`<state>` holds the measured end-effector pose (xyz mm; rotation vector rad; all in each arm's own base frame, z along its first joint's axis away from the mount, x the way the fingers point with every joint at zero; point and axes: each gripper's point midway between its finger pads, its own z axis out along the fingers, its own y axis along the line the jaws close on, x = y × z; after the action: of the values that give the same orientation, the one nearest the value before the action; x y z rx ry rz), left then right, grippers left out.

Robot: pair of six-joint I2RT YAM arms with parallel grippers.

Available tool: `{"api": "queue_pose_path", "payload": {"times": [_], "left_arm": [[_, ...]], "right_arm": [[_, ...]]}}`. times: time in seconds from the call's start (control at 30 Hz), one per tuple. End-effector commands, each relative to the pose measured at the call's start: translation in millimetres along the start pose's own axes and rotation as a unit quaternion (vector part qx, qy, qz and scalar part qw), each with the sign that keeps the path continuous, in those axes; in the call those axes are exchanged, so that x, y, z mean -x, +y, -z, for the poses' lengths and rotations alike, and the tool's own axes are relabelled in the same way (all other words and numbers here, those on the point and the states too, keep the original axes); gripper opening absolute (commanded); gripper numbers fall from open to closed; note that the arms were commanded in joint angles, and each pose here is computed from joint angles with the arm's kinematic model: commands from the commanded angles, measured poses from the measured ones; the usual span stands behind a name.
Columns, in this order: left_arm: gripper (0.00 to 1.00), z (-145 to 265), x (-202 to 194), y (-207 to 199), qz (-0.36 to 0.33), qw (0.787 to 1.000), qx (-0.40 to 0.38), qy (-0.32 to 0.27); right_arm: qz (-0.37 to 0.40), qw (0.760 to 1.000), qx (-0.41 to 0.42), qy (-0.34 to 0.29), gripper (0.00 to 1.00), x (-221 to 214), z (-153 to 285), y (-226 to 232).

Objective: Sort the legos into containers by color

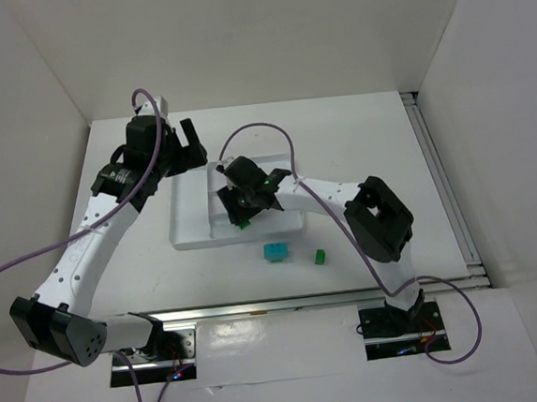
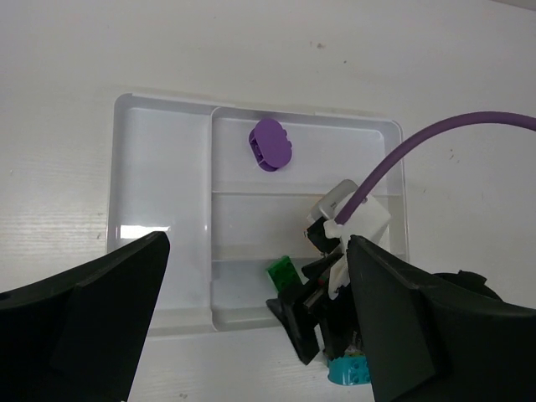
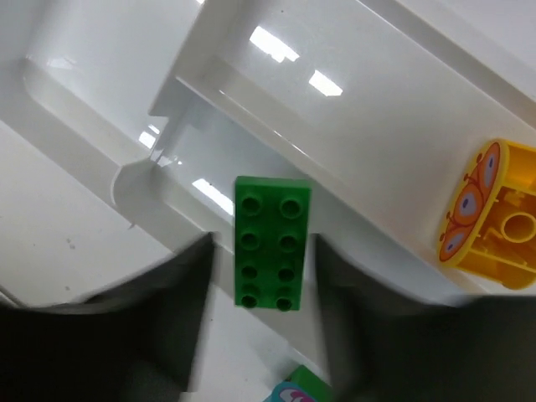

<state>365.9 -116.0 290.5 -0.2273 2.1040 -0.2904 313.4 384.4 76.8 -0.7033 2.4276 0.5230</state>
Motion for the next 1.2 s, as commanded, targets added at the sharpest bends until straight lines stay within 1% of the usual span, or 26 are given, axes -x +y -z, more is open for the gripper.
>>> {"api": "queue_pose_path", "payload": {"times": [0.0, 0.03, 0.07, 0.1, 0.13, 0.17, 0.23, 0.27, 0.33, 0.37, 0.4, 0.47, 0.5, 0.57, 0.6, 0.63, 0.67, 0.73, 0.77, 0.8, 0.93, 0.97, 1.0, 1.1, 1.13, 1.17], "left_arm": [[1.0, 5.0, 8.1, 0.6, 0.005, 1.0, -0.003, -0.016], [1.0, 5.0, 8.1, 0.6, 0.005, 1.0, -0.003, -0.016], [1.0, 5.0, 8.1, 0.7, 0.005, 1.0, -0.003, -0.016], [1.0, 5.0, 8.1, 0.7, 0.005, 1.0, -0.003, -0.016], [1.0, 4.8, 8.8, 2.1, 0.005, 1.0, 0.001, -0.018], [1.0, 4.8, 8.8, 2.1, 0.005, 1.0, 0.001, -0.018], [1.0, 4.8, 8.8, 2.1, 0.005, 1.0, 0.001, -0.018], [1.0, 4.4, 10.2, 5.2, 0.007, 1.0, 0.005, -0.019], [1.0, 4.3, 11.6, 1.0, 0.008, 1.0, -0.006, -0.021], [1.0, 4.5, 10.8, -0.3, 0.003, 1.0, -0.011, -0.018], [1.0, 4.7, 10.1, -1.8, 0.003, 1.0, -0.015, -0.016], [1.0, 0.1, 7.8, -4.9, 0.003, 1.0, -0.022, -0.011], [1.0, 0.3, 7.0, -6.6, 0.003, 1.0, -0.026, -0.008], [1.0, -7.4, -2.0, -11.5, -0.006, 0.999, -0.034, 0.009], [1.0, -6.4, -4.7, -16.3, -0.015, 0.999, -0.044, 0.013], [1.0, -9.9, -10.5, -20.4, -0.025, 0.998, -0.052, 0.023], [1.0, -13.7, -18.6, -26.8, -0.041, 0.997, -0.061, 0.035], [1.0, -16.5, -29.5, -37.7, -0.055, 0.994, -0.074, 0.05], [1.0, -19.4, -31.9, -37.3, -0.056, 0.994, -0.072, 0.054], [1.0, -20.6, -37.5, -42.9, -0.06, 0.993, -0.08, 0.062], [1.0, -28.5, -47.6, -50.8, -0.068, 0.991, -0.082, 0.08], [1.0, -27.9, -48.6, -52.5, -0.071, 0.991, -0.082, 0.079], [1.0, -27.9, -48.7, -52.6, -0.071, 0.991, -0.082, 0.079], [1.0, -27.4, -45.4, -50.1, -0.071, 0.992, -0.073, 0.075], [1.0, -27.4, -45.4, -50.0, -0.071, 0.992, -0.073, 0.075], [1.0, -28.2, -44.0, -47.6, -0.072, 0.993, -0.065, 0.071]], "right_arm": [[0.022, 0.999, -0.011, -0.022, 0.68, 16.8, 1.3, 9.1], [0.022, 1.0, -0.012, -0.017, 0.76, 14.6, 1.6, 8.4], [0.022, 0.999, -0.018, -0.026, 0.82, 19.7, 6.5, 7.0], [0.022, 0.999, -0.021, -0.033, 0.84, 23.5, 10.4, 6.6], [0.021, 0.998, -0.028, -0.052, 0.84, 34.9, 23.0, 6.0], [0.015, 0.998, -0.037, -0.054, 0.84, 31.7, 28.2, 1.8], [0.002, 0.995, -0.058, -0.079, 0.84, 38.4, 43.6, -5.2], [-0.006, 0.994, -0.063, -0.092, 0.81, 39.2, 59.1, -7.6], [-0.025, 0.988, -0.098, -0.113, 0.76, 41.3, 76.8, -24.8], [-0.038, 0.985, -0.099, -0.134, 0.73, 45.5, 97.8, -25.7], [-0.044, 0.985, -0.115, -0.119, 0.73, 26.3, 99.1, -38.3], [-0.056, 0.984, -0.125, -0.117, 0.73, 12.9, 120.4, -48.7], [-0.068, 0.984, -0.136, -0.096, 0.75, -7.5, 120.0, -58.5], [-0.076, 0.983, -0.147, -0.079, 0.8, -27.1, 129.2, -64.7], [-0.091, 0.982, -0.155, -0.067, 0.81, -45.1, 138.9, -72.0], [-0.099, 0.981, -0.152, -0.073, 0.81, -49.2, 150.8, -72.2], [-0.114, 0.979, -0.162, -0.049, 0.82, -70.7, 152.5, -76.9], [-0.145, 0.972, -0.18, -0.048, 0.82, -82.0, 164.4, -88.0], [-0.176, 0.966, -0.184, -0.041, 0.81, -91.8, 166.9, -88.2], [-0.191, 0.962, -0.192, -0.033, 0.81, -104.4, 164.9, -94.1], [-0.246, 0.952, -0.181, -0.011, 0.81, -136.0, 151.8, -90.7], [-0.255, 0.951, -0.177, -0.008, 0.81, -140.2, 148.4, -89.5], [-0.27, 0.945, -0.186, 0.005, 0.81, -154.5, 141.7, -92.6], [-0.295, 0.939, -0.174, 0.011, 0.81, -170.5, 128.6, -97.2], [-0.305, 0.938, -0.162, 0.007, 0.79, -170.5, 127.4, -97.3], [-0.312, 0.937, -0.155, 0.003, 0.79, -170.4, 126.2, -98.2]]}}
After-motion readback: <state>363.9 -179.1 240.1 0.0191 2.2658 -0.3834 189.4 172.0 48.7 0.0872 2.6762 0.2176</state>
